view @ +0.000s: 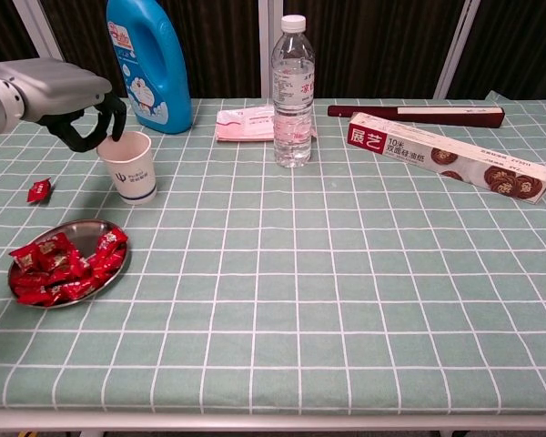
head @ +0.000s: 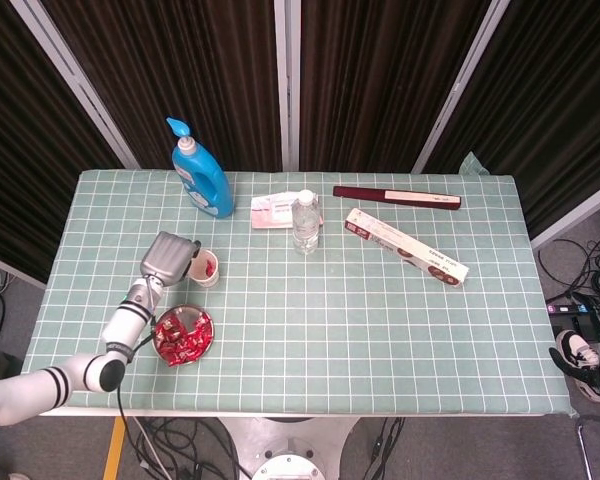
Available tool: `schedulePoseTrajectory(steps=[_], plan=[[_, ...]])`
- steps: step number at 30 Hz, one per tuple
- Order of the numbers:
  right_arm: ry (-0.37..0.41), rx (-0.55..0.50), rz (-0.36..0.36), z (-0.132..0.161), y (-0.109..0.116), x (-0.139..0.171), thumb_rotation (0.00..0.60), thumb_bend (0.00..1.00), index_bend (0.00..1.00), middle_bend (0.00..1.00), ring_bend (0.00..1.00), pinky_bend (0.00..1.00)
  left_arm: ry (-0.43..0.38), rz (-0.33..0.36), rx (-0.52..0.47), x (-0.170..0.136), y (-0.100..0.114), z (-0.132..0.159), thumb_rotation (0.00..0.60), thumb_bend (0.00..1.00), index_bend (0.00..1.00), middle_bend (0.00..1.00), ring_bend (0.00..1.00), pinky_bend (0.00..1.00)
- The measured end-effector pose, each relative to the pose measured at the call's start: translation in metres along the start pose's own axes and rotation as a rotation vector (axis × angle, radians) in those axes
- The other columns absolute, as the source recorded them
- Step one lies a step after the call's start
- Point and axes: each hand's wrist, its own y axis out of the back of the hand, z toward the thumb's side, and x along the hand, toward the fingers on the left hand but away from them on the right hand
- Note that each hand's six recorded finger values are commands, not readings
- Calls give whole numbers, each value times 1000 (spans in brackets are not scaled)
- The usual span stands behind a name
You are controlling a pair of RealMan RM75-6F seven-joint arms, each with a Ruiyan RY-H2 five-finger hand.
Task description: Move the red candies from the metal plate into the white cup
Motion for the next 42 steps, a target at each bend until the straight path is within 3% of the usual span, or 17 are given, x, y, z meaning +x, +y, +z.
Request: schedulePoseTrajectory(steps=[8, 16, 23, 30, 42], plan=[[7, -4, -1, 1, 1, -1, 600, 132, 137, 182, 89, 385, 9, 28, -20, -11, 6, 0, 600, 501, 381, 437, 898, 1000], [27, -4, 2, 6, 0, -3, 600, 132, 137, 181, 89, 386, 107, 94, -153, -49, 0, -36, 600, 326, 375, 433, 889, 1000], [40, -5, -2, 9, 1, -2, 600, 132, 137, 183, 96, 397, 157, 26, -185, -53, -30, -64, 600, 239, 388, 451, 888, 1000], [38, -2, -6, 10, 3, 0, 600, 132, 137, 184, 96, 401, 183, -38, -197, -38, -61, -70, 600, 236, 388, 448, 889, 1000], [25, -2, -6, 7, 4, 1, 600, 132, 137, 185, 96, 406, 214, -93, -133, -19, -78, -73, 600, 237, 405, 447, 890, 1000]])
